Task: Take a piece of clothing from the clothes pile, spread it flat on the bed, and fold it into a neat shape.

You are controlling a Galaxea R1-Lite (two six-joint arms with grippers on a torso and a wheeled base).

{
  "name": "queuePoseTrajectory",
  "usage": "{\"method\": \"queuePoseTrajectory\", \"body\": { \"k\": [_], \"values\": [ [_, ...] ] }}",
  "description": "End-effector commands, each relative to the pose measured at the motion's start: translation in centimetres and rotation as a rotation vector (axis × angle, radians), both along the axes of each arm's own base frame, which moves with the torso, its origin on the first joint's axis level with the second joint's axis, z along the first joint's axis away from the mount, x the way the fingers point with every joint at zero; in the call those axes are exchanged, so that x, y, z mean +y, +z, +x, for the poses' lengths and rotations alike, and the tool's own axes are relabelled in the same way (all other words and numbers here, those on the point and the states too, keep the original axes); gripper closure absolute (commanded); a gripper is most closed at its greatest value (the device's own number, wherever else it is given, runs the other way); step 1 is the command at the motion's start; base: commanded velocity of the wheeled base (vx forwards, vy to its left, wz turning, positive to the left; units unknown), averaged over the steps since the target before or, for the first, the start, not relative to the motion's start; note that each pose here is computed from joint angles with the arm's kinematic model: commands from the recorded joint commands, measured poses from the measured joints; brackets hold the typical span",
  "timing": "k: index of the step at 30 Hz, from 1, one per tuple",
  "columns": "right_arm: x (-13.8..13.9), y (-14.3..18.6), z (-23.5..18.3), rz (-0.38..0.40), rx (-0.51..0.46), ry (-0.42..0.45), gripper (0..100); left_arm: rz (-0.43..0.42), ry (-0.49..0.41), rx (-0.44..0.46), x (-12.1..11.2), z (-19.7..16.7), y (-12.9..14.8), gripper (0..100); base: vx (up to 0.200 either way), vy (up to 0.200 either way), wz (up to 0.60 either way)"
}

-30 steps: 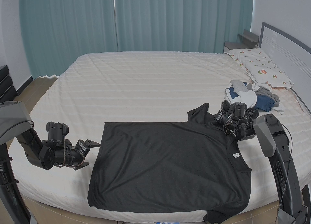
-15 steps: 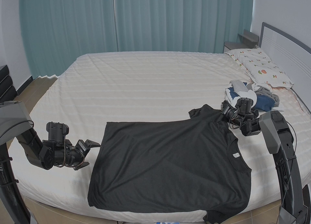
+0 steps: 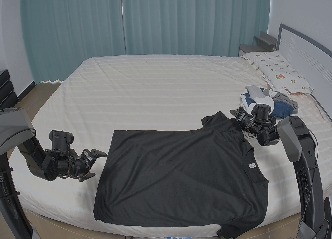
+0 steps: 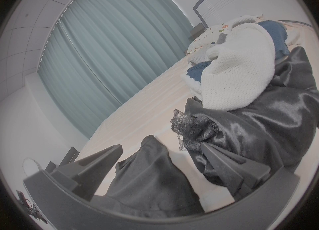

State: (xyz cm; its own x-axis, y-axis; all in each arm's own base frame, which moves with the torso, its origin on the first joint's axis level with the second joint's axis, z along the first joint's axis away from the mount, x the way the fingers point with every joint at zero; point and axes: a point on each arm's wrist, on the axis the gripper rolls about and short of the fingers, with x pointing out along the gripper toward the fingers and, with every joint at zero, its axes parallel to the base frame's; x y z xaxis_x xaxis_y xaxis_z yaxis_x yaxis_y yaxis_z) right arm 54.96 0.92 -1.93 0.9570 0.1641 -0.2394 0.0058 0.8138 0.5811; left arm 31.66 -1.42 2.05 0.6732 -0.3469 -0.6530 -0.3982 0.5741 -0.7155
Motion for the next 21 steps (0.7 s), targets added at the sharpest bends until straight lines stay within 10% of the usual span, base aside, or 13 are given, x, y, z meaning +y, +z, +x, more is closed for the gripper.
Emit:
{"method": "queuePoseTrajectory", "body": {
  "k": [1, 21],
  "values": [
    [0.2, 4.0, -3.8, 0.002, 0.01, 0.019, 0, 0.0, -0.002, 0.008, 0.0, -0.3, -0.1, 0, 0.0, 0.0, 0.0],
    [1.5, 2.5, -22.3, 0.068, 0.18, 0.038, 0, -0.02, -0.088, -0.008, -0.1, -2.7, -0.7, 0, -0.12, 0.0, 0.0]
  ]
}}
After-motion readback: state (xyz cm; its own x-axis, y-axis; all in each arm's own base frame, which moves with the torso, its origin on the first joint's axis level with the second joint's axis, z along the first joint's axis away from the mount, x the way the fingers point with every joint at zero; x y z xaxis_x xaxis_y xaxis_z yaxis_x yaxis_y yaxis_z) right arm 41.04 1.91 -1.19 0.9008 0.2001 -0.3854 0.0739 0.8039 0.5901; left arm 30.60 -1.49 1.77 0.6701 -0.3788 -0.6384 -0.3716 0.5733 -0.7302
